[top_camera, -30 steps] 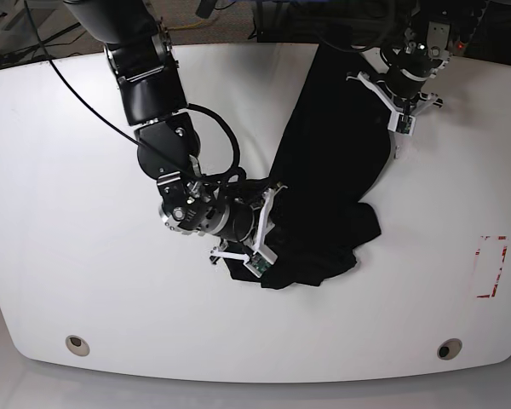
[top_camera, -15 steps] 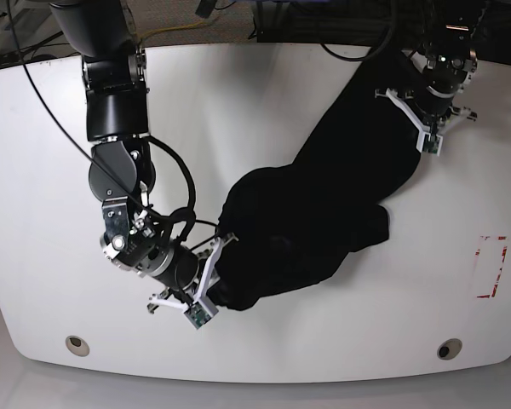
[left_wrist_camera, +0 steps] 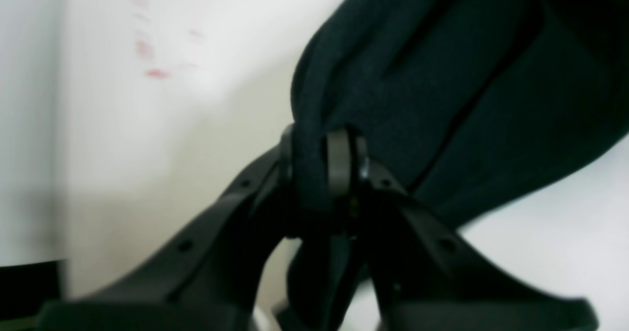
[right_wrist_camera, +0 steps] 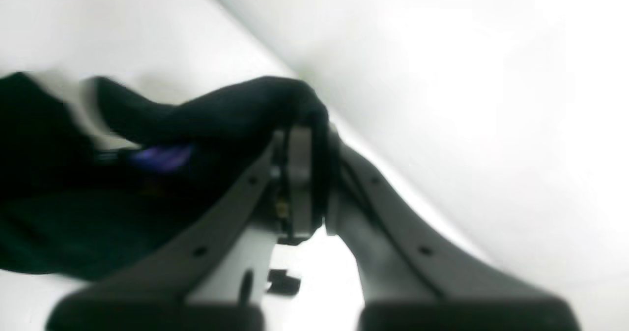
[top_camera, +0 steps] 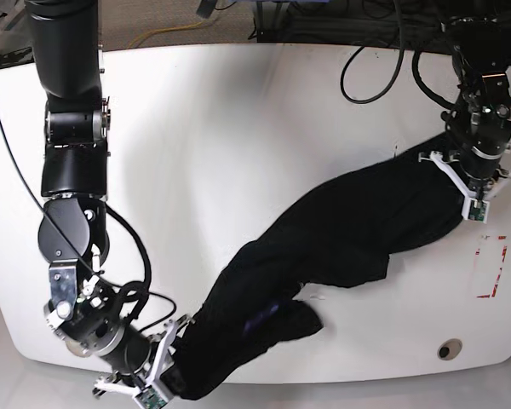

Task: Fold the T-shirt properly
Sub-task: 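Lift the shirt and stretch it between both grippers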

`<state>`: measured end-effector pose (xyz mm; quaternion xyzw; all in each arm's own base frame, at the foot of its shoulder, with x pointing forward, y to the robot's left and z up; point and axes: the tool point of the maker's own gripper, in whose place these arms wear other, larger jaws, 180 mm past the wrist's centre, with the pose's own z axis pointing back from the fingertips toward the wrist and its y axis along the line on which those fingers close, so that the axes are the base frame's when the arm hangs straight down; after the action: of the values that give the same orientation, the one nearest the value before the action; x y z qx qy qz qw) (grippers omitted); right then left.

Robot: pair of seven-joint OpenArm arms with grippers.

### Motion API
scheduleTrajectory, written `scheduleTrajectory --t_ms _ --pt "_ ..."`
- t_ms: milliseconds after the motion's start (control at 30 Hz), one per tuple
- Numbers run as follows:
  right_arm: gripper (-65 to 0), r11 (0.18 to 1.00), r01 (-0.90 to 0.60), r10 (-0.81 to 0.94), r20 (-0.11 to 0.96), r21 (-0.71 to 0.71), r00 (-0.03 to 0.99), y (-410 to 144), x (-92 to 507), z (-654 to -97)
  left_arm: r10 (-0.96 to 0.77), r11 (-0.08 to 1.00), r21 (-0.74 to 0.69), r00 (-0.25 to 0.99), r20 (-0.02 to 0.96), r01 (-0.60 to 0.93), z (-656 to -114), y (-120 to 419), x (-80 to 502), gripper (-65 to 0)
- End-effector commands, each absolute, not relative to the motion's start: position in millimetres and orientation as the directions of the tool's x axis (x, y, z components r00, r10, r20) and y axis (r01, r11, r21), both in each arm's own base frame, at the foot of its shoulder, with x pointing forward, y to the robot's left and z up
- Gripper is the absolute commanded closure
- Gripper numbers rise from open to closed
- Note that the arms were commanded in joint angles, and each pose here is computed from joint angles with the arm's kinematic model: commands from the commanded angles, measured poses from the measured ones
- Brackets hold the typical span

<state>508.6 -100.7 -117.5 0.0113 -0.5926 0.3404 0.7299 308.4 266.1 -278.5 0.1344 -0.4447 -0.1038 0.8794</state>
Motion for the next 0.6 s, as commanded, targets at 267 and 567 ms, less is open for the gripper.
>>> scheduleTrajectory --t_ms 267,567 --pt "0.0 0.777 -0.364 0.52 0.849 -0.514 -0.088 -130 520 0 -0.422 0.855 0.516 0.509 0.75 -0.052 -168 331 346 -3.8" --pt "0.0 0.819 -0.28 0.5 0.862 -0.5 -0.077 -175 516 25 -0.431 0.829 0.548 0.493 0.756 -0.115 -131 350 354 -3.9"
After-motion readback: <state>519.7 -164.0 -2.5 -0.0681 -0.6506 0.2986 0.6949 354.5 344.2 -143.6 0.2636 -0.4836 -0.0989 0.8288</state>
